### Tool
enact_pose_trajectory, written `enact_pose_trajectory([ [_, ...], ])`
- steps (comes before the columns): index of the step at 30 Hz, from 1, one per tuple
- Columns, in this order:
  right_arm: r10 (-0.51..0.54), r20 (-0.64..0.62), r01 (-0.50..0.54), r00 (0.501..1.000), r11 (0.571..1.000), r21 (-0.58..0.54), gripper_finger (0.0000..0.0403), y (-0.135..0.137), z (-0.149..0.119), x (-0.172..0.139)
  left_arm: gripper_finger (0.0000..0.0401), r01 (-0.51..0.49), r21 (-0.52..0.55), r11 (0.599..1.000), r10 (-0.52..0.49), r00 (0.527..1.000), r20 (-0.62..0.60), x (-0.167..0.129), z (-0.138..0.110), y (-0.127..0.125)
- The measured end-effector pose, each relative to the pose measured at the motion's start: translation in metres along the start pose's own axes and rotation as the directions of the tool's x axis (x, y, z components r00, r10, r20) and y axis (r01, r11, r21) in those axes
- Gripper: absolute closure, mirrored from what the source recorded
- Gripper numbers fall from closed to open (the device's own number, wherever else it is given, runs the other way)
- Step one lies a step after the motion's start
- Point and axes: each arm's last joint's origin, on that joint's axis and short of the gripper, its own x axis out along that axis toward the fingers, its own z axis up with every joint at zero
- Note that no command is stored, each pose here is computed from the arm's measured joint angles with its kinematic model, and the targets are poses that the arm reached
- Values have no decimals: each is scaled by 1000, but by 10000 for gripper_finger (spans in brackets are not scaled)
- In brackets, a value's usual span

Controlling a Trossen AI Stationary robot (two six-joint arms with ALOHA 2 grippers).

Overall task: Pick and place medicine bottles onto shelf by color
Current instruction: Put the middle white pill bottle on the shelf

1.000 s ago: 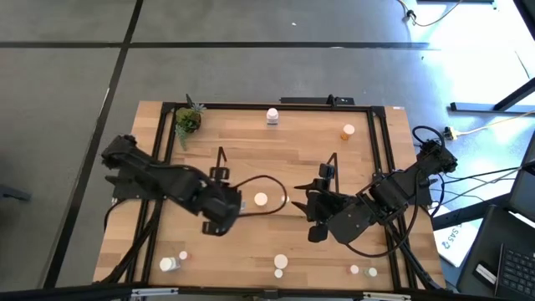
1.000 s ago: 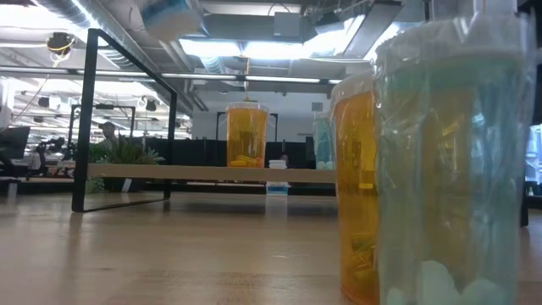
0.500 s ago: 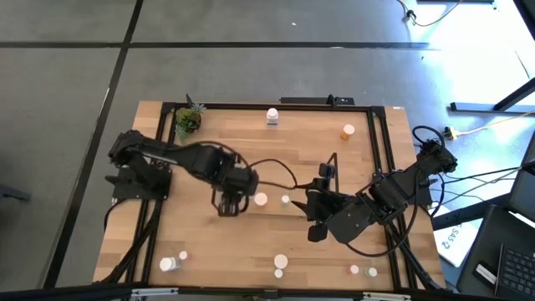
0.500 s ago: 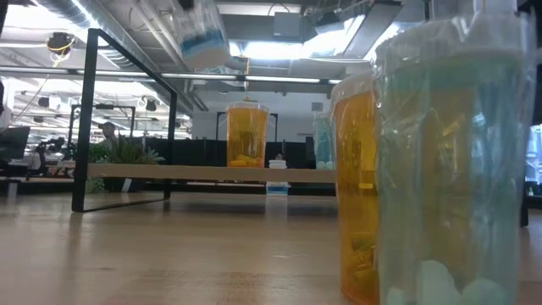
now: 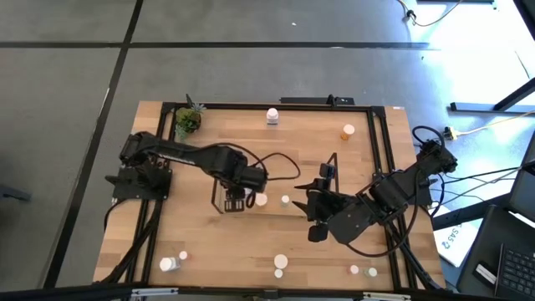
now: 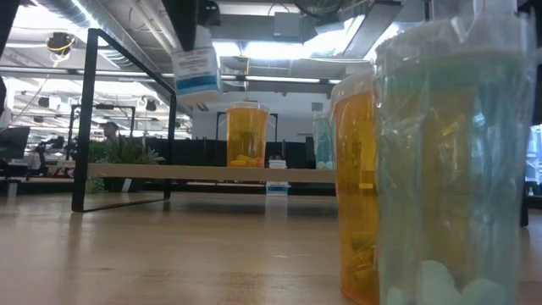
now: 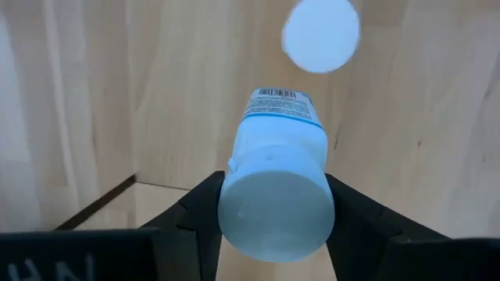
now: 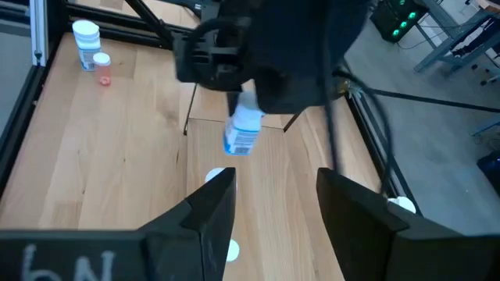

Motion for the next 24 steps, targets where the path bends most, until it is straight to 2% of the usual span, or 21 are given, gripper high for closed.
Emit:
enact_pose_trajectory([
  [7,-1,-2,1,1000,1000,-4,221,0,0,0,240,-27,-11,1000,26,998,-57,16,-6,-13],
  [13,-1,-3,1,1000,1000,-7,221,0,0,0,240,-27,2,1000,27,998,-58,37,-9,-22],
  [24,-1,-3,1,1000,1000,-9,221,0,0,0,240,-36,5,999,36,996,-84,65,-15,-24],
])
